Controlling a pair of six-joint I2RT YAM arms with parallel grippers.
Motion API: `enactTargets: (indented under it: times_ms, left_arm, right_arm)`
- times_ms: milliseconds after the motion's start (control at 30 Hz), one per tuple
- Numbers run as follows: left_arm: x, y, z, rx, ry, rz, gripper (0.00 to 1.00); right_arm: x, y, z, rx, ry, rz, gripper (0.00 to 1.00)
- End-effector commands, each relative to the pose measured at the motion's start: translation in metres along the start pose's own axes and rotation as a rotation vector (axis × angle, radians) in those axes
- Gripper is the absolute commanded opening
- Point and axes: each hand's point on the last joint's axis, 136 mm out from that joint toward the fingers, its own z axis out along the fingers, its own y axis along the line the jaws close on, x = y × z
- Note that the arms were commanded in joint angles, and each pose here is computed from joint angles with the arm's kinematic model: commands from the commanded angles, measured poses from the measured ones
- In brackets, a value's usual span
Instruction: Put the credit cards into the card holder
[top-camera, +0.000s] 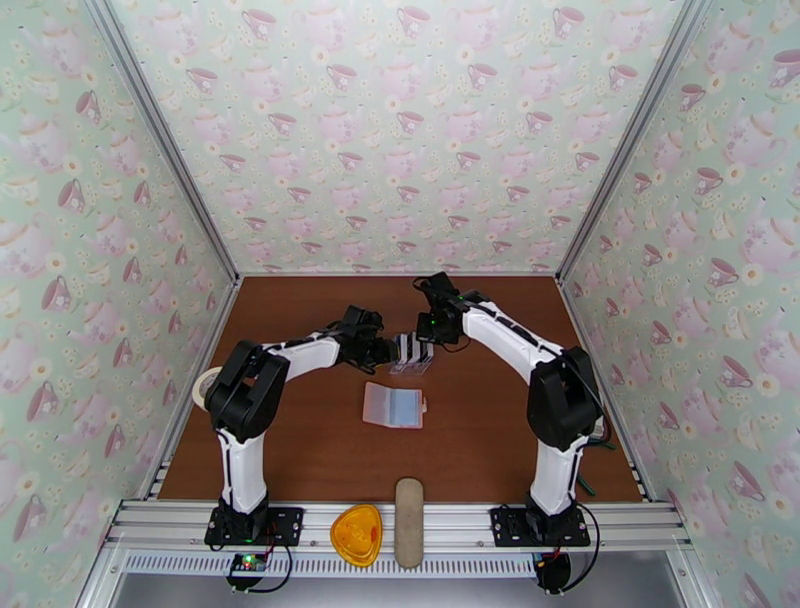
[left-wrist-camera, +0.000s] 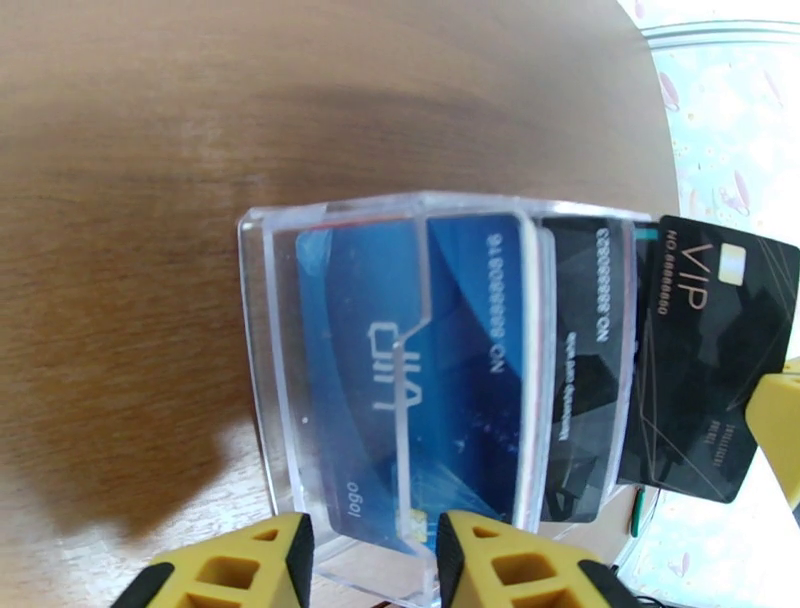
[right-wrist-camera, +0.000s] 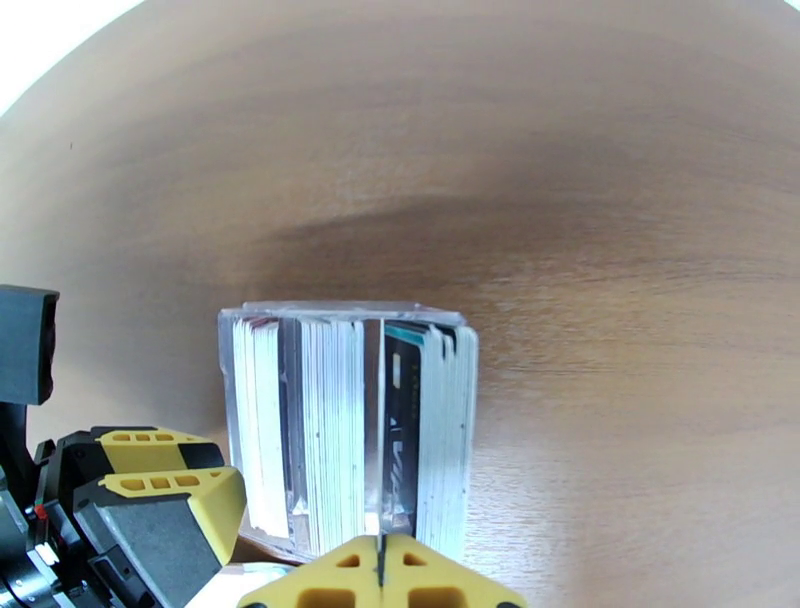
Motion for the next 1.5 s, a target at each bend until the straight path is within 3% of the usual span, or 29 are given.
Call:
enactTargets:
  times_ms: [0,333,667,967,1467]
  left_arm:
    - [-0.013,0.000,-0.005,-0.026,-0.026,0.016,0.40]
    - [-0.020,-0.009,-0.035,-0.066,-0.078,0.055,0.40]
    - [0.000,-0.006,-0.061,-0.094,-0.079,0.085,0.41]
    - [0.030,-0.015,-0.068,-0.085,-0.041,0.125,0.41]
    - [0.083,0.001,-0.083,-0.130,0.029,0.145,0.41]
  right_arm:
    - [-0.013,0.005,-0.029,-0.004,-0.072,0.021,0.00]
    - [-0.016,0.003,-0.062,-0.039,-0.147,0.073,0.00]
    - [0.000,-0.004,-0.083,-0.107,-0.224,0.141,0.00]
    - [0.020,-0.006,-0.091,-0.019,-0.256,0.011,0.00]
    - [0.078,0.024,-0.093,-0.347,-0.201,0.030,0.00]
